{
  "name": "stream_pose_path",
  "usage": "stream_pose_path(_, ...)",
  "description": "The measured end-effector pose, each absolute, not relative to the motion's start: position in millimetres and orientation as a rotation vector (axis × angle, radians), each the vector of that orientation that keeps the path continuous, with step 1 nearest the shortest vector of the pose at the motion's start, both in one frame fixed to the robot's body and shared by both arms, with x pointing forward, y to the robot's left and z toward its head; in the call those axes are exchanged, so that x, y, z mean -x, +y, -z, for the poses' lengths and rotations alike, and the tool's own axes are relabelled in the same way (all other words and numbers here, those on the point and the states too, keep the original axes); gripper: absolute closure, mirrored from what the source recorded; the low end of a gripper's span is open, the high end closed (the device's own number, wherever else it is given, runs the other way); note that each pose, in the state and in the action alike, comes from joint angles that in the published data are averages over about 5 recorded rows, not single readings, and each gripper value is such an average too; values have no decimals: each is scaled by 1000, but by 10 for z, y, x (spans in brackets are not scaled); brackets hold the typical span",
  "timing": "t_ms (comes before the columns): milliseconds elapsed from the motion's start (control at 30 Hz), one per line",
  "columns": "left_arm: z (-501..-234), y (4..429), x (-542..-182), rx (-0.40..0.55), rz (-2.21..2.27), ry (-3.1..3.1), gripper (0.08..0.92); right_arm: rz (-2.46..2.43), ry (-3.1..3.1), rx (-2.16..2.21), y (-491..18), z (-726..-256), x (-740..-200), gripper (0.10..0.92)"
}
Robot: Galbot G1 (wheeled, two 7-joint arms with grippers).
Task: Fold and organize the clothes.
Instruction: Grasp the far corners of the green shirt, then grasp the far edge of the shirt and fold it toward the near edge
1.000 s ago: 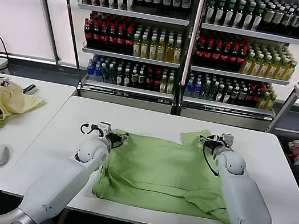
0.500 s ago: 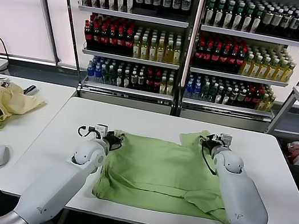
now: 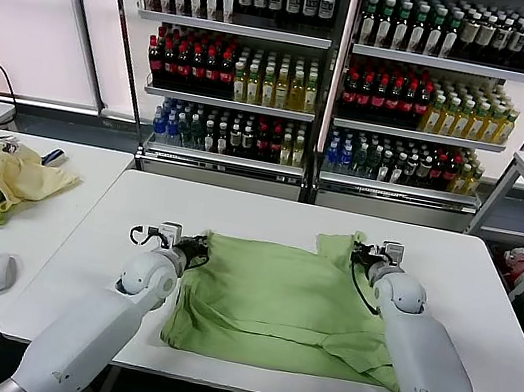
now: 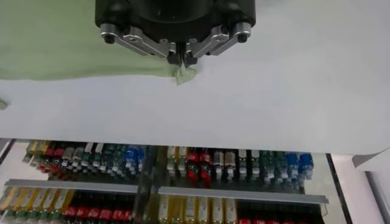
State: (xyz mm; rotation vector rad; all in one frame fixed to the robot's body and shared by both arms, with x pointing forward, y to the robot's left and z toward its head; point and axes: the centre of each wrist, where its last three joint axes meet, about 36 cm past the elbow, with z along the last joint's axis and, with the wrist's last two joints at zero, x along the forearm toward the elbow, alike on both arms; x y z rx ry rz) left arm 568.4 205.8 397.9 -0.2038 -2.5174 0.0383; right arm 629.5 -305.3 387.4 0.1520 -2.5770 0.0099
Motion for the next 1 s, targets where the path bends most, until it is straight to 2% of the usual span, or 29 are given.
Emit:
stream_pose_path(300, -4165, 2185, -5399, 238, -91, -2583, 889, 21, -2680, -184, -3134, -4105, -5910, 904)
stream_pose_path(700, -4519, 2308, -4781, 340, -125, -2660, 888, 40, -2798, -197, -3350, -4447, -5066, 904)
stream_pose_path(1000, -4550, 2308, -4377, 401, -84, -2661, 889, 28, -2820, -181, -3423, -4562, -4444, 904)
